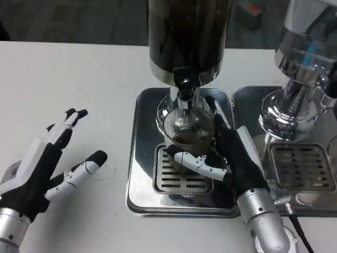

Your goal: Grasp the cup under the faucet to collect the drink, then remove the cup.

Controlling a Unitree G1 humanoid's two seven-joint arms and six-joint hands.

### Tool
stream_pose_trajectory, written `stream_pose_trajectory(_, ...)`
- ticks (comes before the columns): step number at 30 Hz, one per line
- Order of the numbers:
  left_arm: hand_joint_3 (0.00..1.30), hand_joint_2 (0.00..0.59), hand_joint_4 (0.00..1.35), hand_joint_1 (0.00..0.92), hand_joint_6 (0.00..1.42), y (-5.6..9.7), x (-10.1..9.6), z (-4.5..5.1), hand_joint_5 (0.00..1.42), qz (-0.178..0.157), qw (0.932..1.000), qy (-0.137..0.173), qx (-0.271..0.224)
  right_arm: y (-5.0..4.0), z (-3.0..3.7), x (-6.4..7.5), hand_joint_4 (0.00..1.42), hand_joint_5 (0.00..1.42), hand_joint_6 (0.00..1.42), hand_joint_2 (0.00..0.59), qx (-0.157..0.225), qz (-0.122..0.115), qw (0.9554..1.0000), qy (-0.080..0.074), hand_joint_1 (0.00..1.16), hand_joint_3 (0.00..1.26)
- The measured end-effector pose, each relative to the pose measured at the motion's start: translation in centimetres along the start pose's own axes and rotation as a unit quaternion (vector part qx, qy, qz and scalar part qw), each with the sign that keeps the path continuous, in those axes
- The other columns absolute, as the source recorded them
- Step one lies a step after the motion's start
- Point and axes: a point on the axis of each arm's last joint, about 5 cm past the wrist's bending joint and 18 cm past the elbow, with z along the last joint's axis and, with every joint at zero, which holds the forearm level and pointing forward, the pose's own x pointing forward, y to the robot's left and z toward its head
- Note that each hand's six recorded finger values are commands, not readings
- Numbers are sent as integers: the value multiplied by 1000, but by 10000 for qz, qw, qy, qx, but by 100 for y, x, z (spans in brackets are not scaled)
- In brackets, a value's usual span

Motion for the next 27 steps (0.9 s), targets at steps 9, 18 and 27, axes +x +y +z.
stream_pose_trajectory(9,95,159,0,0,0,-2,-5,-2,44,0,10000,18,-5,21,7,7,357,417,532,176,-43,-118,9999,-13,953,182)
stream_pose_trajectory(18,96,163,0,0,0,-2,-5,-2,44,-3,10000,18,-6,57,19,8,453,527,670,186,10,-348,9994,-43,968,267)
stream_pose_trajectory(27,102,164,0,0,0,-2,-5,-2,44,-6,10000,18,-6,79,5,-19,514,620,809,196,13,-552,9985,-52,1001,324)
